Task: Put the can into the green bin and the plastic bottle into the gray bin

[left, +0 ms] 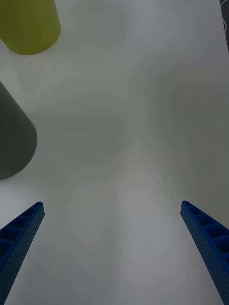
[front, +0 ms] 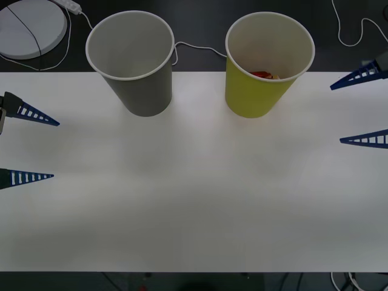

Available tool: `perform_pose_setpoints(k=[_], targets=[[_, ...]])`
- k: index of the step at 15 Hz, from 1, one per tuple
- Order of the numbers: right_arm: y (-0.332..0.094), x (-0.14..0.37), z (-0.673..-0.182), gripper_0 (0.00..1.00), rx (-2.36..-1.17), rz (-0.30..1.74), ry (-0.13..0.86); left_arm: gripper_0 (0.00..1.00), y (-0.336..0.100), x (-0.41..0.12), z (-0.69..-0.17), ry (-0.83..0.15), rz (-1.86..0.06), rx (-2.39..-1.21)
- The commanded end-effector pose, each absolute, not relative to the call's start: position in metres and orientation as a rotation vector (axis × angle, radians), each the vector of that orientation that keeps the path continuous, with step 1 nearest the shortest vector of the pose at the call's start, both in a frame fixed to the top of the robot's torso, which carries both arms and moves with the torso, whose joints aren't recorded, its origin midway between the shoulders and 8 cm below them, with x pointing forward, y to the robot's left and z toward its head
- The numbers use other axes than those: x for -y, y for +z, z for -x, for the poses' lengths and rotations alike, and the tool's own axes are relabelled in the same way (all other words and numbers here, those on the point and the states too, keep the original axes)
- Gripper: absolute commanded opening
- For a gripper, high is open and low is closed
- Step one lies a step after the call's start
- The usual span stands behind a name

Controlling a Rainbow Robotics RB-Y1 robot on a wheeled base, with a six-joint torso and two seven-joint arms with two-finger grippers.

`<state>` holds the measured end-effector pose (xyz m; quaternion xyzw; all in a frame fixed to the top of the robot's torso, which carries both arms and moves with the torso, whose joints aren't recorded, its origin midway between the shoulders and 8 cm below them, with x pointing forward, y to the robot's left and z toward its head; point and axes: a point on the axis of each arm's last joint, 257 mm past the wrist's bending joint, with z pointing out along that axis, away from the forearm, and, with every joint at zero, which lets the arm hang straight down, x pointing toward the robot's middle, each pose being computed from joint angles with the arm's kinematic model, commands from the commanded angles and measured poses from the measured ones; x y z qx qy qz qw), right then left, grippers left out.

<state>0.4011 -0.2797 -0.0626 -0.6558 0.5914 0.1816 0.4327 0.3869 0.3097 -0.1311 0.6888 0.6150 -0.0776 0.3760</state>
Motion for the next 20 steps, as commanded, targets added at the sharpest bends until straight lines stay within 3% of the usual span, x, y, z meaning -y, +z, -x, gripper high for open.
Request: perform_pose_setpoints(k=[1,5,9,15,20], targets=[[-0.081,0.288,-0.392,1.0,-1.455,1.659,0.446,1.0,-0.131,-0.31,-0.387,-0.199,-1.762,-1.573],[-0.106,0.3,-0.379,1.0,-1.454,1.676,0.435,1.0,-0.131,-0.31,-0.387,-0.199,-1.762,-1.573],[-0.13,0.31,-0.364,1.0,-1.489,1.686,0.339,1.0,-0.131,-0.31,-0.387,-0.199,-1.762,-1.573],[-0.16,0.309,-0.345,1.0,-1.522,1.656,0.372,1.0,-0.131,-0.31,-0.387,-0.199,-1.762,-1.573],[-0.159,0.304,-0.346,1.0,-1.504,1.668,0.352,1.0,-0.131,-0.31,-0.387,-0.199,-1.762,-1.573]])
